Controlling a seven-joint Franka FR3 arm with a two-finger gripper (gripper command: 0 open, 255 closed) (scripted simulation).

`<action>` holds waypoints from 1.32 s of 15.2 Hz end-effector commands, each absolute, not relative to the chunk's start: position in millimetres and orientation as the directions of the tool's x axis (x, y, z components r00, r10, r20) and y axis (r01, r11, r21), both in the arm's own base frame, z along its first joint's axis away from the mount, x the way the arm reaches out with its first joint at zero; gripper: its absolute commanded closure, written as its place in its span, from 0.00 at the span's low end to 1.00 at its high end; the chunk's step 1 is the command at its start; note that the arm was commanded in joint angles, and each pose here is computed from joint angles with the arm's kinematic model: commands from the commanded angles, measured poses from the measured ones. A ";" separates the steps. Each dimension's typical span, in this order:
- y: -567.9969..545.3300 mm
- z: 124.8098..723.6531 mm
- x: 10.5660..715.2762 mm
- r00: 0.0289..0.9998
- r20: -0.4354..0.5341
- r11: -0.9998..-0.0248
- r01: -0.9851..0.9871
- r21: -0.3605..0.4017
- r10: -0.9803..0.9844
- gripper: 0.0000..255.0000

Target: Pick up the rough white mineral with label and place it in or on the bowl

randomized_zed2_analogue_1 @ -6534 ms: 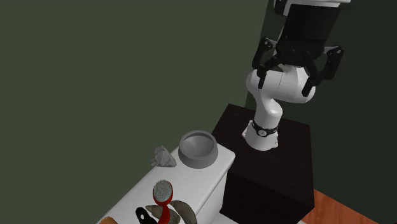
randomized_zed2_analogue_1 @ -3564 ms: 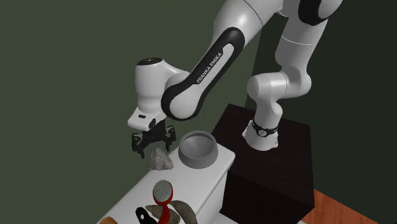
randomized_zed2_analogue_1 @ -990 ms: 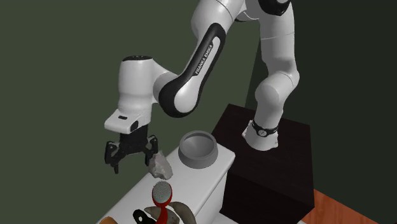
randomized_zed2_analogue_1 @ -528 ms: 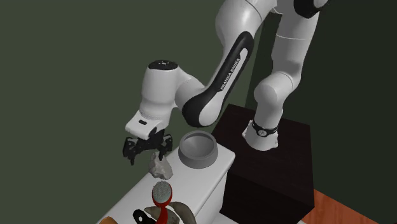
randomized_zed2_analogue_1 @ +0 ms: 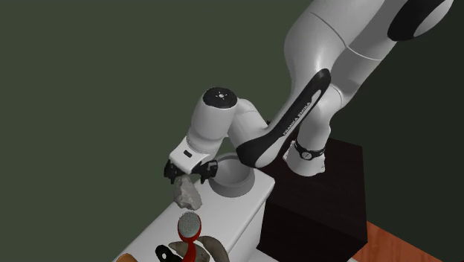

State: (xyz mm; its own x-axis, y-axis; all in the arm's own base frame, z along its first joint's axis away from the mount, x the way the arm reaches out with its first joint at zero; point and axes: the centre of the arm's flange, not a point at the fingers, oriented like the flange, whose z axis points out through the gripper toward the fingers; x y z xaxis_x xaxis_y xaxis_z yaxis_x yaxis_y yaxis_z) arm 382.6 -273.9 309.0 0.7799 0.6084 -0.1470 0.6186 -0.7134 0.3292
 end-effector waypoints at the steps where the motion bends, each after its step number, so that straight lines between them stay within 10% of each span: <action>1: -276.9 298.7 383.5 0.782 -0.148 -0.715 0.617 0.330 0.606 0.00; 11: -281.7 286.1 384.8 0.782 -0.148 -0.715 0.617 0.330 0.606 0.00; 12: -281.7 286.1 384.8 0.782 -0.148 -0.715 0.617 0.330 0.606 1.00; 20: -281.3 286.4 384.8 0.782 -0.148 -0.715 0.617 0.330 0.606 1.00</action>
State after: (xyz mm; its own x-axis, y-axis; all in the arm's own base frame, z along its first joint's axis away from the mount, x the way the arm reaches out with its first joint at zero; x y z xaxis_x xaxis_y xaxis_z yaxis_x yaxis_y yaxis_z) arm 384.5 -282.0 286.7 0.7825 0.6047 -0.1485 0.6156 -0.7153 0.3308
